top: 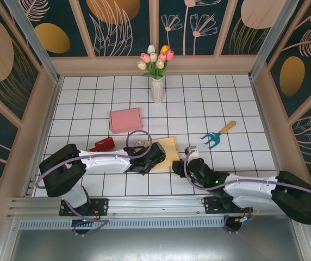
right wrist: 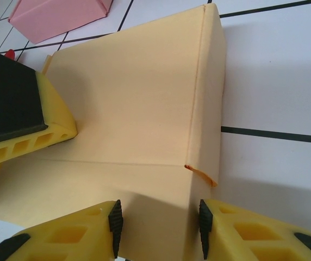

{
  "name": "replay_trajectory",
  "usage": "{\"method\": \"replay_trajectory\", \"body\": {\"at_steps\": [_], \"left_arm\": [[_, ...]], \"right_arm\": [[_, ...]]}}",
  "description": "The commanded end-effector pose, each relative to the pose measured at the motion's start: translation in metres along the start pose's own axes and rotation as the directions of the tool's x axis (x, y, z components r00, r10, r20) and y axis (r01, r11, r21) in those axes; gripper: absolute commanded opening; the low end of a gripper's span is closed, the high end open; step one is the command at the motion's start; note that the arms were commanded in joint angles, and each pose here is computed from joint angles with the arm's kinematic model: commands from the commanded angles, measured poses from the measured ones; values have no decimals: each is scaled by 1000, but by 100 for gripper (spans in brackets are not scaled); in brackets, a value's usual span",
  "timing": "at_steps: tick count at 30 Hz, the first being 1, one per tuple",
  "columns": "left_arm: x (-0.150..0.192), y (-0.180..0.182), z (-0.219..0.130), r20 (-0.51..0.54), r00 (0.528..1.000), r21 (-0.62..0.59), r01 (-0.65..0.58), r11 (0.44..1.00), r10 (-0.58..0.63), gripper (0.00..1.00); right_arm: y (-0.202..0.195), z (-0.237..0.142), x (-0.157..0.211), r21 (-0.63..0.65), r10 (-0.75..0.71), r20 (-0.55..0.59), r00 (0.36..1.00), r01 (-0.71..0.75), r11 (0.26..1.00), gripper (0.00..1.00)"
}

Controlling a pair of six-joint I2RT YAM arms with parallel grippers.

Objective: Fold the paper box

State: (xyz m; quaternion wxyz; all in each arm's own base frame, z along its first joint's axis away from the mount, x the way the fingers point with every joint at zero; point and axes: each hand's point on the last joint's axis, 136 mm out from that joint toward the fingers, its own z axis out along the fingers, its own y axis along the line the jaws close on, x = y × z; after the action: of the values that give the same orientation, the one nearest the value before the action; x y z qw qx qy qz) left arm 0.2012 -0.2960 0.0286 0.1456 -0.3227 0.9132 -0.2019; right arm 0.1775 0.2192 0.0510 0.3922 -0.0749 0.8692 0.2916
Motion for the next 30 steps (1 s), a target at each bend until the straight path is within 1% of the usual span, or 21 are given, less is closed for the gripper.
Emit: {"method": "replay_trajectory", "body": {"at_steps": [1,17,19,30], "left_arm": [[-11,71,14,48,998,-240,-36,970,49,83],[-14,74,13,62,997,-252,-35,967,52,83],[-14,75,13,64,997,-253,-34,967,52,83],[-14,77,16,64,996,-262,-42,964,61,83]], "right_arm": [[6,-3,11,-44,9,-35,999,-11,999,43],[-7,-5,20,-8,6,-28,1000,-7,1000,41],[-8,-5,21,-6,5,-26,1000,-5,1000,38],[-17,-6,23,19,5,-16,1000,-4,1000,35]]}}
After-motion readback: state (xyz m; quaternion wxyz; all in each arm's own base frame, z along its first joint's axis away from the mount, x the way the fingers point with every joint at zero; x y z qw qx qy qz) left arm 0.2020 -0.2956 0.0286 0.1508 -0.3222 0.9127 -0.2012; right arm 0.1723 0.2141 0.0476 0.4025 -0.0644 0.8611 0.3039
